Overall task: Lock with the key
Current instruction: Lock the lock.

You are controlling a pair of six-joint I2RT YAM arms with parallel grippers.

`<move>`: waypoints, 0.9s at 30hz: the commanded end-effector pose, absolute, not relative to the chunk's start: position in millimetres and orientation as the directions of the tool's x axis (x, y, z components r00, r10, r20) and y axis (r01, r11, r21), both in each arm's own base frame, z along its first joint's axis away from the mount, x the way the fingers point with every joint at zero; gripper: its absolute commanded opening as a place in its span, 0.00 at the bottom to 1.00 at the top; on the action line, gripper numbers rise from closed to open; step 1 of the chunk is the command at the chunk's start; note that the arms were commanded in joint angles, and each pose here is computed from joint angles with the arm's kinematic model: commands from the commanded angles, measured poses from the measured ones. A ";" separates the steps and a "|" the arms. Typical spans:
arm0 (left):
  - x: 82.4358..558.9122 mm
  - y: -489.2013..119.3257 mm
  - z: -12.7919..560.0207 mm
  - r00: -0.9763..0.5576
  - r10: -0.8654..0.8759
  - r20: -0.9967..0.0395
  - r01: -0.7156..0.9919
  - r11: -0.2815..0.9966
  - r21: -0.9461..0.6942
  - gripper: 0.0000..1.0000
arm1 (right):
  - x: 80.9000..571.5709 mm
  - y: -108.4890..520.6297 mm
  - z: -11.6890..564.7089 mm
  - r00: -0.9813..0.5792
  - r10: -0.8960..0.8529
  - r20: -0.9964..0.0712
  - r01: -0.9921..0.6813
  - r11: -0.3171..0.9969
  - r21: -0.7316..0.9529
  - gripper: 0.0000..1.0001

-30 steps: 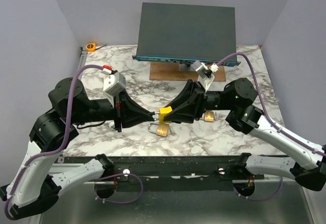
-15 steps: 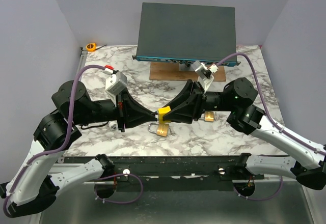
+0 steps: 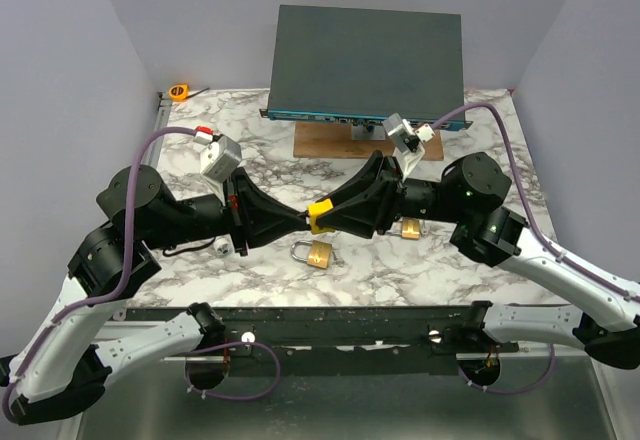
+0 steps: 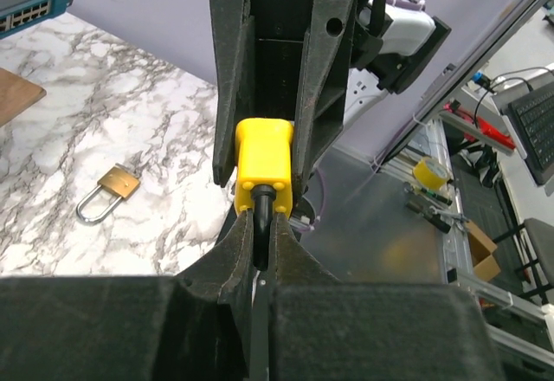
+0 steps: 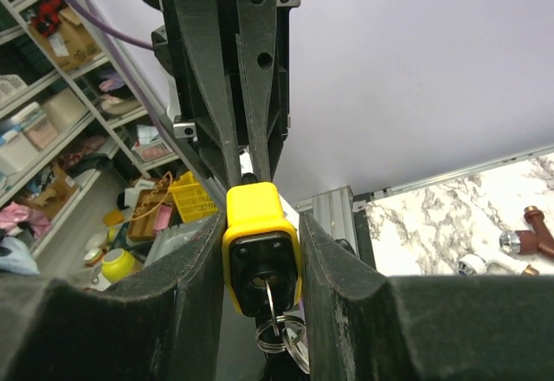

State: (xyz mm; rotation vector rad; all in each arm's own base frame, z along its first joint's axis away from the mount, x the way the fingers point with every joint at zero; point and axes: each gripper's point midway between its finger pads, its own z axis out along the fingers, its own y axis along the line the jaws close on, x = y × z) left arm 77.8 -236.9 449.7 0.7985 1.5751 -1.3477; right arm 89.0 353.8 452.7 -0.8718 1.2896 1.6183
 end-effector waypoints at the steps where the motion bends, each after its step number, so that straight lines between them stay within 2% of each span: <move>1: 112.1 -264.1 433.7 -0.456 -0.106 -0.884 0.839 0.281 -0.466 0.00 | 73.0 375.3 462.8 -0.349 0.209 -0.914 -0.936 -0.129 0.328 0.01; 8: 113.4 -258.6 445.6 -0.426 -0.147 -0.893 0.844 0.292 -0.450 0.00 | 73.0 378.7 457.1 -0.351 0.200 -0.915 -0.936 -0.082 0.341 0.01; 9: 112.2 -254.4 449.4 -0.403 -0.152 -0.903 0.852 0.297 -0.430 0.00 | 74.9 374.5 458.9 -0.349 0.211 -0.913 -0.937 -0.063 0.343 0.07; 12: 104.9 -243.7 459.0 -0.341 -0.154 -0.927 0.880 0.293 -0.373 0.00 | 75.7 359.2 464.7 -0.320 0.243 -0.916 -0.946 -0.029 0.323 0.48; 13: 101.3 -240.2 461.5 -0.324 -0.158 -0.933 0.889 0.287 -0.357 0.00 | 75.1 353.3 467.6 -0.303 0.253 -0.919 -0.951 -0.020 0.308 0.56; 16: 92.1 -231.1 468.3 -0.277 -0.169 -0.946 0.910 0.270 -0.314 0.00 | 70.4 341.3 472.4 -0.264 0.257 -0.930 -0.963 -0.016 0.269 0.68; 22: 71.1 -215.3 483.3 -0.216 -0.180 -0.960 0.941 0.224 -0.254 0.00 | 73.0 319.9 462.9 -0.191 0.205 -0.960 -0.976 0.065 0.208 0.75; 27: 56.6 -208.4 484.8 -0.202 -0.161 -0.966 0.956 0.182 -0.230 0.00 | 68.4 316.7 452.3 -0.168 0.155 -0.974 -0.982 0.055 0.179 0.65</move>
